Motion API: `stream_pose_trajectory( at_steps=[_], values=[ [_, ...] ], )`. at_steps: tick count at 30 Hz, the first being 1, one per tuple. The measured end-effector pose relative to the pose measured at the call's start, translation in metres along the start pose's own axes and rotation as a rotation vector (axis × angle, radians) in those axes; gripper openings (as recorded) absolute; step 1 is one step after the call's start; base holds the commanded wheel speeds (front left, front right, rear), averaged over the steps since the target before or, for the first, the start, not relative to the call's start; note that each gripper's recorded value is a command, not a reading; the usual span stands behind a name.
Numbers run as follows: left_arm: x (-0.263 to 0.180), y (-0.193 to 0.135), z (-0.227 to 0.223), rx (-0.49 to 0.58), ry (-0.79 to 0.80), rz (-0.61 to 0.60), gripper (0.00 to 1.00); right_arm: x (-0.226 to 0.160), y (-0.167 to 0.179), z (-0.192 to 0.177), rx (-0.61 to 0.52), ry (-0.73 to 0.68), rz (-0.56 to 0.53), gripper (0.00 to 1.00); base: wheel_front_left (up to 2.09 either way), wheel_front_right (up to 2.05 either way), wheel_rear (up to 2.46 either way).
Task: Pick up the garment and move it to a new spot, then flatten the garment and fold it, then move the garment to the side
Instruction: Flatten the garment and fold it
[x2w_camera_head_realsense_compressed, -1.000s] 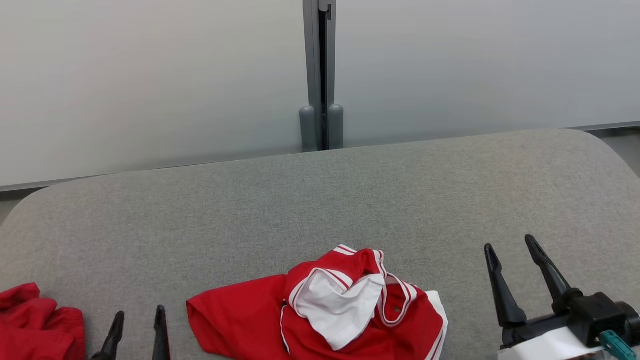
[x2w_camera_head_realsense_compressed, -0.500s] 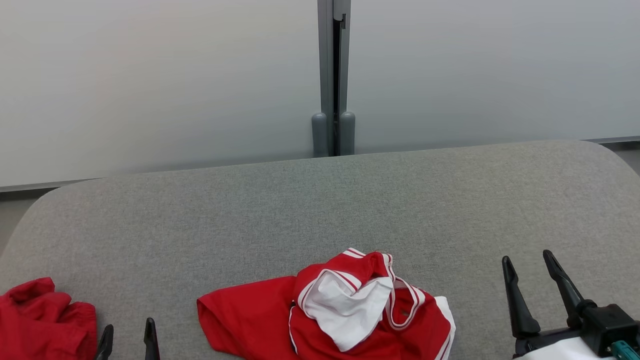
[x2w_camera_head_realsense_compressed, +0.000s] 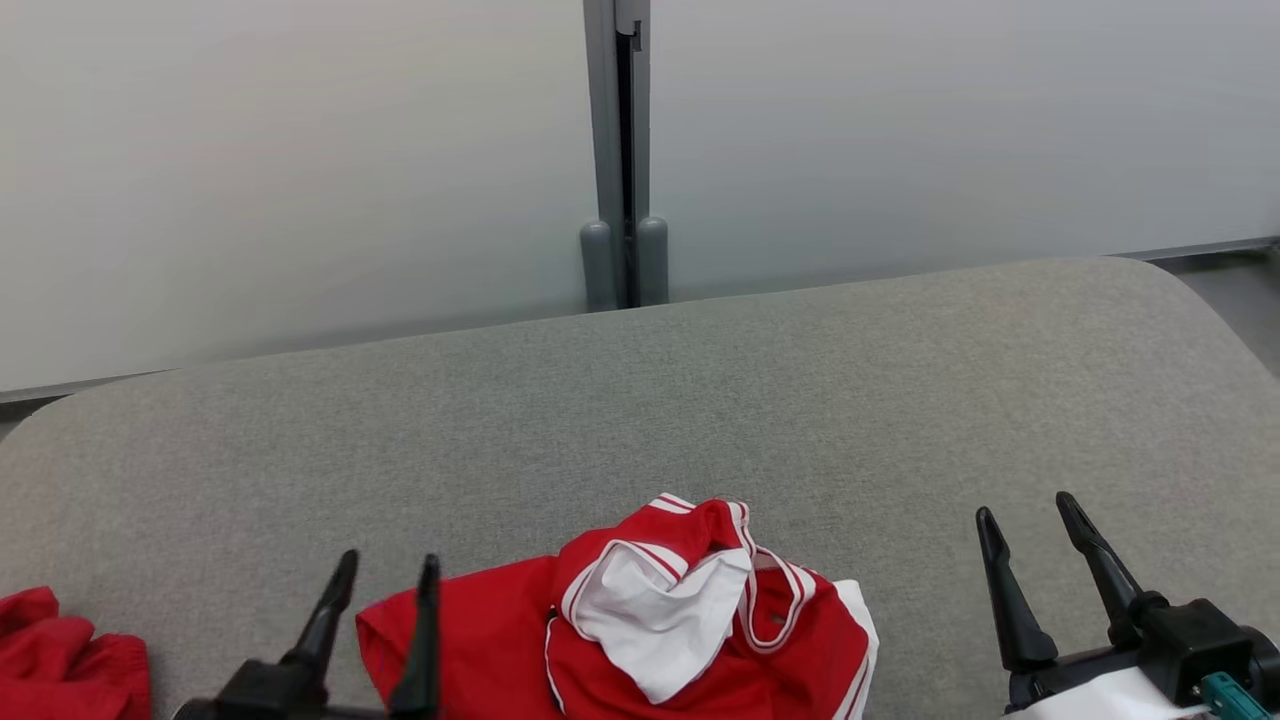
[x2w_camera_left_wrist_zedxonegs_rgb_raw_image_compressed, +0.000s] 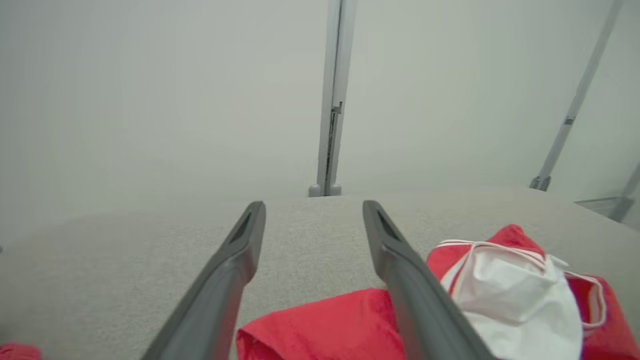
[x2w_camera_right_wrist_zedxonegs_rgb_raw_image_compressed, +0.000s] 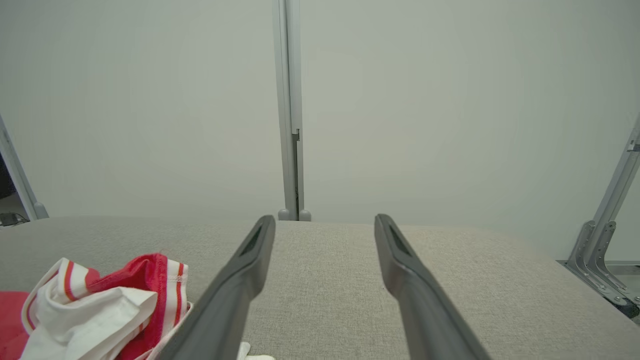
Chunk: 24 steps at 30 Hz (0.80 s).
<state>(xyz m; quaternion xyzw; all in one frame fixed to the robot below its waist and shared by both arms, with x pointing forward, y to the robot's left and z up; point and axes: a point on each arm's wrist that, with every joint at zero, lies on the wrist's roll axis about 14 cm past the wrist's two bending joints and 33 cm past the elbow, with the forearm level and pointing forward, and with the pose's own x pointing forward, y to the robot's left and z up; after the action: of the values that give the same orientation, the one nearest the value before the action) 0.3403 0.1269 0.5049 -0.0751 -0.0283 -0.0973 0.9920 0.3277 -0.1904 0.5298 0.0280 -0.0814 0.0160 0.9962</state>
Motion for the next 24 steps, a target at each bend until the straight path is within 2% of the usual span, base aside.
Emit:
stream_pose_trajectory(
  at_steps=[4, 9, 13, 18, 19, 21, 22, 24],
  values=[
    [0.024, -0.060, 0.001, -0.016, 0.037, -0.202, 1.00, -0.005, -0.008, -0.001, -0.001, 0.007, -0.028, 1.00, 0.00, 0.00, 0.00],
    [0.028, -0.120, -0.038, 0.014, 0.240, -0.417, 1.00, -0.010, -0.019, -0.002, -0.004, 0.012, -0.070, 1.00, 0.00, 0.00, 0.00],
    [0.028, -0.144, -0.060, 0.018, 0.363, -0.504, 1.00, -0.018, -0.033, -0.002, -0.009, 0.017, -0.118, 1.00, 0.00, 0.00, 0.00],
    [0.024, -0.142, -0.091, 0.062, 0.504, -0.535, 1.00, -0.027, -0.047, -0.005, -0.009, 0.032, -0.173, 1.00, 0.00, 0.00, 0.00],
    [0.024, -0.141, -0.095, 0.067, 0.515, -0.536, 0.84, -0.028, -0.049, -0.006, -0.010, 0.035, -0.180, 1.00, 0.00, 0.00, 0.00],
    [0.026, -0.140, -0.099, 0.076, 0.528, -0.540, 0.04, -0.029, -0.051, -0.007, -0.012, 0.041, -0.190, 1.00, 0.00, 0.00, 0.00],
    [0.028, -0.140, -0.100, 0.077, 0.525, -0.541, 0.00, -0.030, -0.052, -0.007, -0.012, 0.043, -0.194, 1.00, 0.00, 0.00, 0.00],
    [0.029, -0.139, -0.101, 0.075, 0.526, -0.539, 0.00, -0.030, -0.053, -0.007, -0.012, 0.043, -0.198, 1.00, 0.00, 0.00, 0.00]
  ],
)
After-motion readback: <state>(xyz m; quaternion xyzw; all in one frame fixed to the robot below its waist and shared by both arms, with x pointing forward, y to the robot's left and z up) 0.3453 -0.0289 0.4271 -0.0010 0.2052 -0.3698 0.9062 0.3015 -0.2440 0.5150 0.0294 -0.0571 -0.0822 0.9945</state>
